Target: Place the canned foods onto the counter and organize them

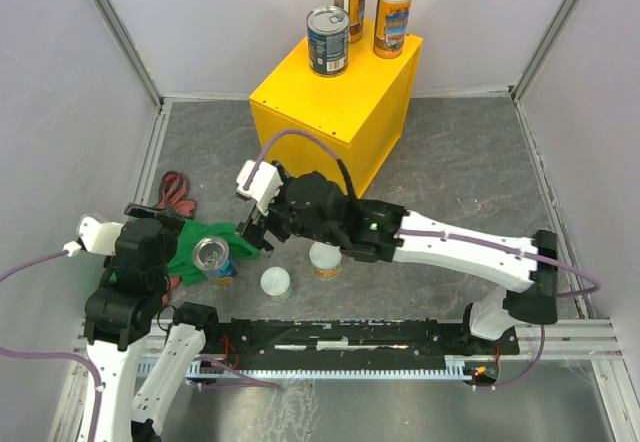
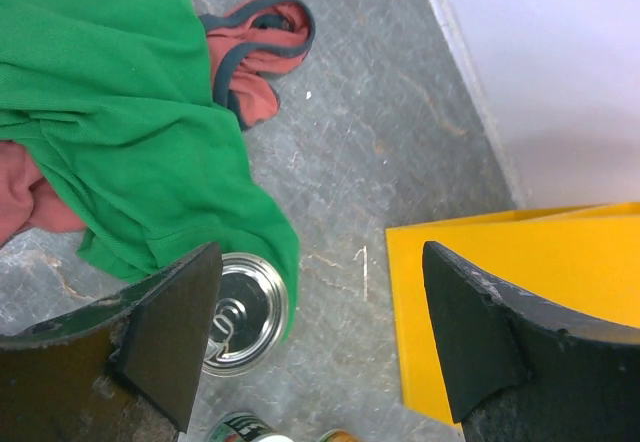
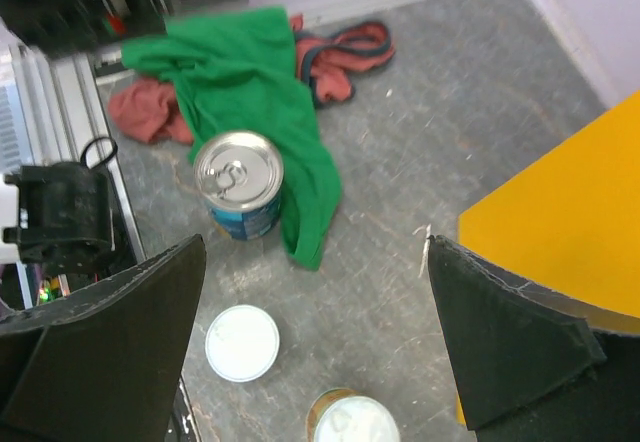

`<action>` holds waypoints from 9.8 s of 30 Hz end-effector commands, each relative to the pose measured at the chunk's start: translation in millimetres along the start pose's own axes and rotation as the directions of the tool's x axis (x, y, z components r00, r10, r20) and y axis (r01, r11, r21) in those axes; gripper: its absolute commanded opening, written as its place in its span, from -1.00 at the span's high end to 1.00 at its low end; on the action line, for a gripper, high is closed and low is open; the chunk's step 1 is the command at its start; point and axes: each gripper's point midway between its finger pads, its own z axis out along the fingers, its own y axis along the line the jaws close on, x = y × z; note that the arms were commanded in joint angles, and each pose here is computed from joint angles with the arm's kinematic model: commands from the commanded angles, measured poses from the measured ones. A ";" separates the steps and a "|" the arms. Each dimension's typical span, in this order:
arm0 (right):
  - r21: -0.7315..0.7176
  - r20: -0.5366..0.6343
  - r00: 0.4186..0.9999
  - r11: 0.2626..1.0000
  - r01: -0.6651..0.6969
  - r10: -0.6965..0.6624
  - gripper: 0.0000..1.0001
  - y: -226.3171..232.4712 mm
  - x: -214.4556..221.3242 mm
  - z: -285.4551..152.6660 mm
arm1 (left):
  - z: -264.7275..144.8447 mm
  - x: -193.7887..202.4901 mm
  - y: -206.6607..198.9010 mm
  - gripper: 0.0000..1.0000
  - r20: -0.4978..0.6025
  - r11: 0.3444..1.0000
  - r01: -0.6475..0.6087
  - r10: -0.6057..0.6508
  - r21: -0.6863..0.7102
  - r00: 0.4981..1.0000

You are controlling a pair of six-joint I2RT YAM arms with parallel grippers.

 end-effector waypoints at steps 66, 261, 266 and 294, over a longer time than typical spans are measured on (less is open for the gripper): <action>-0.238 -0.161 0.984 0.964 -0.119 0.081 -0.65 81.0 162.0 211.3 | -40.5 -41.6 -12.6 -0.73 0.060 0.986 0.105 -0.113 0.127 0.992; 0.755 0.237 0.943 0.567 -0.331 0.234 0.24 -374.1 -43.9 -85.5 | -22.6 -20.1 -18.5 -0.68 0.073 0.972 0.059 -0.078 0.229 0.994; 0.756 0.226 0.946 0.570 -0.321 0.232 0.22 -376.0 -42.6 -81.0 | -23.3 -23.6 -12.5 -0.68 0.095 0.973 0.062 -0.085 0.222 0.992; 0.831 0.166 0.963 0.495 -0.252 0.212 0.16 -380.1 -37.8 -115.2 | -21.9 -26.1 -21.6 -0.68 0.107 0.970 0.037 -0.065 0.239 0.992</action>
